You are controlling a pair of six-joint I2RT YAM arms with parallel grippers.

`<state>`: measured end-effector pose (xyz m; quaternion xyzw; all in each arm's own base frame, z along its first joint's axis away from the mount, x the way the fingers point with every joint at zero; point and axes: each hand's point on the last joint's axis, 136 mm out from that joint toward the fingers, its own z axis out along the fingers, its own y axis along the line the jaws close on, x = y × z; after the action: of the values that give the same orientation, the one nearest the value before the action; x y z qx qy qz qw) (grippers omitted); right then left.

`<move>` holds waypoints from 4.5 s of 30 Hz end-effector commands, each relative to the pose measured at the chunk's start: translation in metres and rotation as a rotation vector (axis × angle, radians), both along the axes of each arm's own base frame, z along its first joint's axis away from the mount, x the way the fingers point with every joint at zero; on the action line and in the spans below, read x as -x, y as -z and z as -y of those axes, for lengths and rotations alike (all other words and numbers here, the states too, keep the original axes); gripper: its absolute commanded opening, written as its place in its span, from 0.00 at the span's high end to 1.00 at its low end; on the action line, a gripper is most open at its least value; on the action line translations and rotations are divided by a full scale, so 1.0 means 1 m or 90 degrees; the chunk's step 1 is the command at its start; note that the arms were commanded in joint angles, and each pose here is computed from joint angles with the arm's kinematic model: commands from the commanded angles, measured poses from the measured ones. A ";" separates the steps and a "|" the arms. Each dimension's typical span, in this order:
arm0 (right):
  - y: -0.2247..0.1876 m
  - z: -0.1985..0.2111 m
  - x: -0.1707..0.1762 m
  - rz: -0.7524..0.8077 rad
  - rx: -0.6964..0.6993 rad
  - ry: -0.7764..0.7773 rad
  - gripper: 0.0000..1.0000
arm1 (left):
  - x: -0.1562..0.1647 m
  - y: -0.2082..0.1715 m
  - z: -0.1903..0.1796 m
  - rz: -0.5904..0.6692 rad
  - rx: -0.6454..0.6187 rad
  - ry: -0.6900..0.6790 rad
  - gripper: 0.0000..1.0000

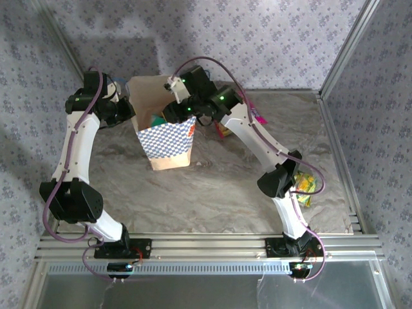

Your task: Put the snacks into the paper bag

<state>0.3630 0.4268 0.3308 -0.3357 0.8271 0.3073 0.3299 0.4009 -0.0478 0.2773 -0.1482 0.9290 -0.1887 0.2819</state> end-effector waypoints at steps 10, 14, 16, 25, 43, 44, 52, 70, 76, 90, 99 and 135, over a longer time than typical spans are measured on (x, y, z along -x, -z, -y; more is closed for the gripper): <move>-0.034 0.029 0.016 0.059 -0.013 0.023 0.67 | 0.002 -0.004 0.003 -0.002 0.017 -0.001 0.89; -0.033 0.040 0.020 0.062 -0.010 0.040 0.67 | 0.002 -0.005 0.004 0.000 0.016 0.000 0.89; -0.033 0.047 0.022 0.065 -0.011 0.049 0.66 | 0.002 -0.005 0.004 0.000 0.017 0.000 0.89; -0.024 0.093 0.029 0.062 -0.004 0.120 0.65 | 0.002 -0.008 0.007 0.002 0.014 0.002 0.89; 0.019 0.192 0.039 -0.017 -0.003 0.314 0.65 | 0.004 -0.009 0.014 -0.002 0.005 0.012 0.88; 0.021 0.197 0.040 -0.022 -0.003 0.325 0.64 | 0.004 -0.008 0.014 -0.004 0.002 0.013 0.88; 0.044 0.247 0.047 -0.068 -0.013 0.442 0.50 | 0.004 -0.007 0.014 -0.006 -0.011 0.015 0.87; 0.116 0.344 0.068 -0.202 -0.022 0.711 0.25 | 0.000 -0.003 0.013 -0.008 -0.019 0.012 0.87; 0.146 0.381 0.084 -0.275 -0.025 0.812 0.22 | 0.001 -0.001 0.012 -0.011 -0.025 0.012 0.87; 0.206 0.443 0.138 -0.428 -0.097 1.029 0.20 | -0.002 0.004 0.011 -0.015 -0.026 0.008 0.87; 0.233 0.454 0.160 -0.515 -0.121 1.095 0.20 | -0.003 0.009 0.013 -0.024 -0.022 0.010 0.87; 0.291 0.455 0.135 -0.642 -0.240 1.132 0.17 | -0.007 0.021 0.008 -0.046 -0.041 0.008 0.87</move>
<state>0.2146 -0.0221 0.0320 0.6178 0.7629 0.1727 0.0806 0.4061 -0.0562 0.2551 -0.1493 0.9419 -0.1654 0.2512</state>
